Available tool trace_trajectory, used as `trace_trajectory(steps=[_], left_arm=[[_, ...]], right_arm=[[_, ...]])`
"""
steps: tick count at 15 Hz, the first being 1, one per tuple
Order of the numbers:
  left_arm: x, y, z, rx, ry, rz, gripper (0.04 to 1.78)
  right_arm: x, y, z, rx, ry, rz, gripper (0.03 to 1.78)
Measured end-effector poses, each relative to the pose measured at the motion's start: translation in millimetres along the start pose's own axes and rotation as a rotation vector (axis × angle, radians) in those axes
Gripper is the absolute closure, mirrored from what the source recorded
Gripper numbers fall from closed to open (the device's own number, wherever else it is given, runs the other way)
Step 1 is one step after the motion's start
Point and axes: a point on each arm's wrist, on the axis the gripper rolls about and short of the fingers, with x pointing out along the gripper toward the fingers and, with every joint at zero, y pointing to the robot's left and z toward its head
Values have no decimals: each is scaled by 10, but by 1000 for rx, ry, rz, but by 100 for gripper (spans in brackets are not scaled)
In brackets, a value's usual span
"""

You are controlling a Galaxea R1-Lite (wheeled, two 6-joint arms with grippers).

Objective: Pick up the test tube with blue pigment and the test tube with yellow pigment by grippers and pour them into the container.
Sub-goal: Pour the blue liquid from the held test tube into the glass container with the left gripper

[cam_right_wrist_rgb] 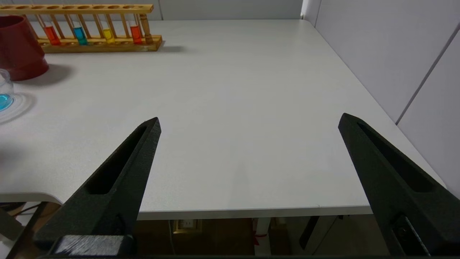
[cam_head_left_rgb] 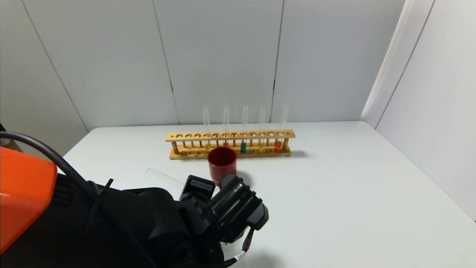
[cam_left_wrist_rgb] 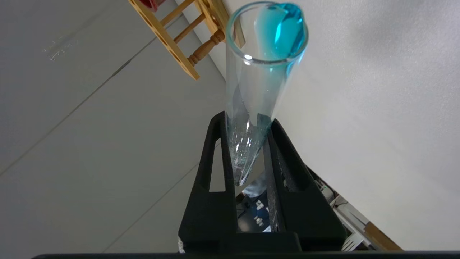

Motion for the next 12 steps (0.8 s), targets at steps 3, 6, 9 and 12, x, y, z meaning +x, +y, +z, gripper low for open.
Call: trace_trajectory(steps=[3, 6, 9, 12], left_arm=[[4, 17, 18, 6, 3, -1, 155], [16, 13, 35, 17, 26, 6, 155], [24, 11, 51, 39, 40, 1, 155], [26, 29, 69, 50, 45, -3, 155]], right_arm=[[0, 0, 0, 0, 0, 1, 8], [0, 0, 0, 0, 0, 0, 8], [0, 0, 0, 0, 0, 0, 8], [0, 0, 0, 0, 0, 0, 8]])
